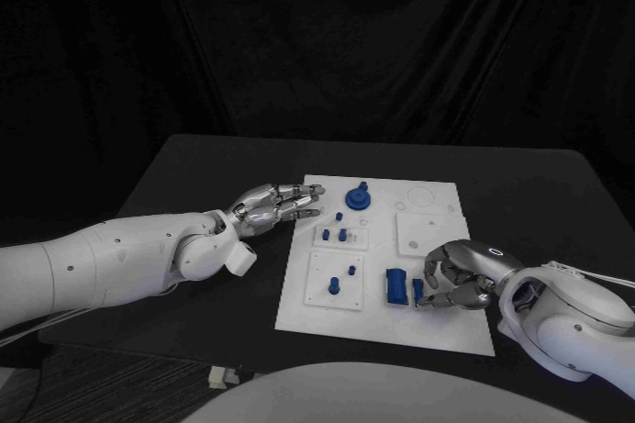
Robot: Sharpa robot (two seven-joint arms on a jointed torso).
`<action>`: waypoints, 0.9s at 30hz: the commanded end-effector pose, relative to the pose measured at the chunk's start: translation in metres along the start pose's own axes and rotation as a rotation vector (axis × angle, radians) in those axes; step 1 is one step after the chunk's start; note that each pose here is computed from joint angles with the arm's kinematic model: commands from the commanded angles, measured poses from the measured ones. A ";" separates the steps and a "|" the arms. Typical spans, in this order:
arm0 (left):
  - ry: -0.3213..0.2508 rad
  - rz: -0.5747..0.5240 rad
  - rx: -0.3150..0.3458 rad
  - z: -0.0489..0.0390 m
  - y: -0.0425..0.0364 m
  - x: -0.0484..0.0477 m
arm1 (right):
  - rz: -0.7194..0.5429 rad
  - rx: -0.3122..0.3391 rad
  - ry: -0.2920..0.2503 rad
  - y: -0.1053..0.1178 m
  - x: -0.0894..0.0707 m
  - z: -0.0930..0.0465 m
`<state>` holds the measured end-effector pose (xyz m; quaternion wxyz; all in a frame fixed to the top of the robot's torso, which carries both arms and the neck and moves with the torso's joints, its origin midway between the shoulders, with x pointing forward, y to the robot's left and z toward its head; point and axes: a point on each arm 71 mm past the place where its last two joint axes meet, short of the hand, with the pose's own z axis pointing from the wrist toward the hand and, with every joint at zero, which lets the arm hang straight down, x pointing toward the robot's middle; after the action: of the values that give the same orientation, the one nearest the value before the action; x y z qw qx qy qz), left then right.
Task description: Assemble the parts on the task board
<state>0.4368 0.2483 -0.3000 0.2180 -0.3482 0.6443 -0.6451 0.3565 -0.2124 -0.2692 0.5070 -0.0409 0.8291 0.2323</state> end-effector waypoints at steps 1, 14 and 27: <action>0.010 -0.015 0.020 0.0005 -0.0007 0.0020 | -0.018 0.024 0.013 -0.002 0.003 0.001; 0.009 -0.018 0.018 -0.0006 0.0006 0.0019 | -0.014 0.017 0.012 0.000 0.005 0.004; 0.005 -0.017 0.021 -0.0023 0.0008 0.0008 | 0.015 -0.004 -0.013 0.001 0.005 0.002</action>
<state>0.4351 0.2502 -0.3021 0.2170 -0.3504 0.6446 -0.6440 0.3566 -0.2096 -0.2751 0.5030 -0.0417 0.8315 0.2321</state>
